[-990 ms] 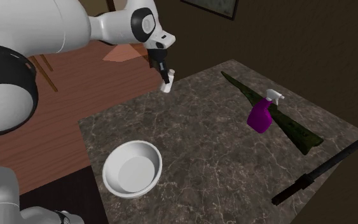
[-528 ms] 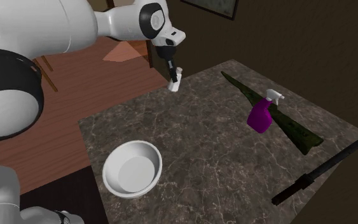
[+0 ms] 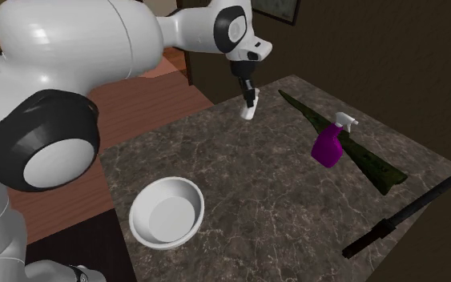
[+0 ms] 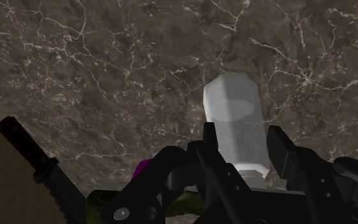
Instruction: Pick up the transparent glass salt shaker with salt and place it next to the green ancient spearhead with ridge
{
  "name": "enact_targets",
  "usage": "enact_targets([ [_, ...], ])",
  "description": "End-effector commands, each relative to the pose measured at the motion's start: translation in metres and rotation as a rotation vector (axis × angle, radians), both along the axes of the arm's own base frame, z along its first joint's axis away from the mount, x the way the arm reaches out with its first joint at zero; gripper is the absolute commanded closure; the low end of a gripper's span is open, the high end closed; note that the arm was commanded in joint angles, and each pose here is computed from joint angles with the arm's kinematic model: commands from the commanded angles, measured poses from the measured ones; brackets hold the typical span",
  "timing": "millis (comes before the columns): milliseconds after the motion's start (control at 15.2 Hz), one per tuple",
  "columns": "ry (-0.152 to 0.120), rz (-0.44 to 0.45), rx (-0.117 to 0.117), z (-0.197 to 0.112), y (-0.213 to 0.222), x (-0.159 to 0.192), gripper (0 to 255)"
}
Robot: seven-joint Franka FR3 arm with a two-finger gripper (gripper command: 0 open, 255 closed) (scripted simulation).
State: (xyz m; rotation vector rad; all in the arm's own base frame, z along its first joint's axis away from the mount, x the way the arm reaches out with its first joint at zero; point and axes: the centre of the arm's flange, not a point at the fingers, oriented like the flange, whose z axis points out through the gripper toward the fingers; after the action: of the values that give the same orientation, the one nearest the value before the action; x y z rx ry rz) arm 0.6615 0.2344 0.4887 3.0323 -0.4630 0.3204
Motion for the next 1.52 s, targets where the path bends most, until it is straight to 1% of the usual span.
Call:
enact_targets([
  [0,0.0,0.001,0.0,-0.002,-0.017,0.017,255],
  [330,0.0,0.001,0.0,-0.001,-0.065,0.067,255],
  [1452,0.0,0.001,0.0,-0.091,-0.065,0.067,255],
])
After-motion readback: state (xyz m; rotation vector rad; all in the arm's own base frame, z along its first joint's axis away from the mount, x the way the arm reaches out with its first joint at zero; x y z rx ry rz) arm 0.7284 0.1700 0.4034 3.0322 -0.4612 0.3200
